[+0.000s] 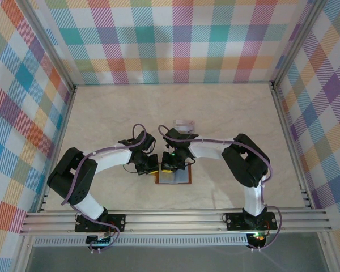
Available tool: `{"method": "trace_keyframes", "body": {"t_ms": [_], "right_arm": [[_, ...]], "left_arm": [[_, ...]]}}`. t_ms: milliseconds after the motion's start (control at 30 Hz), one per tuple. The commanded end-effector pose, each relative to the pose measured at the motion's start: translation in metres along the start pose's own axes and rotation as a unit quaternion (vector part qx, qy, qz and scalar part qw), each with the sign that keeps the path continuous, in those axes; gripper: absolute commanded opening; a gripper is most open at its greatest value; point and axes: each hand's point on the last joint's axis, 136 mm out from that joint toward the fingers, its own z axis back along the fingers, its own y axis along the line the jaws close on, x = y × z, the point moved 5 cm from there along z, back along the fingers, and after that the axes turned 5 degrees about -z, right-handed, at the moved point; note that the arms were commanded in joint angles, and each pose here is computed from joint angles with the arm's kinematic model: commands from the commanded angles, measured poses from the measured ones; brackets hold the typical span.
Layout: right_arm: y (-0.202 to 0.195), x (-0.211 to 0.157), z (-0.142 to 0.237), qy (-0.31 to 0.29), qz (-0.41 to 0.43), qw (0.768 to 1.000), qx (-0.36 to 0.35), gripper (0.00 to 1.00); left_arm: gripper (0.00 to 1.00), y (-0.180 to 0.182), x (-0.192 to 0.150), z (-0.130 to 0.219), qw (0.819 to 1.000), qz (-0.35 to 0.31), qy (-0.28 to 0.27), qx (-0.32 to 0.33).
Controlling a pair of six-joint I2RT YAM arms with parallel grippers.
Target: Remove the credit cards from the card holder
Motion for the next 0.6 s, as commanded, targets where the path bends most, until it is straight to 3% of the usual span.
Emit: {"method": "trace_keyframes", "body": {"t_ms": [0, 567], "right_arm": [[-0.026, -0.008, 0.003, -0.004, -0.002, 0.996, -0.086, 0.18], [-0.034, -0.01, 0.046, -0.073, 0.038, 0.97, -0.227, 0.48]], "left_arm": [[0.06, 0.012, -0.008, -0.002, 1.0, 0.006, 0.013, 0.022], [0.06, 0.011, -0.006, -0.001, 1.0, 0.006, 0.011, 0.023]]}}
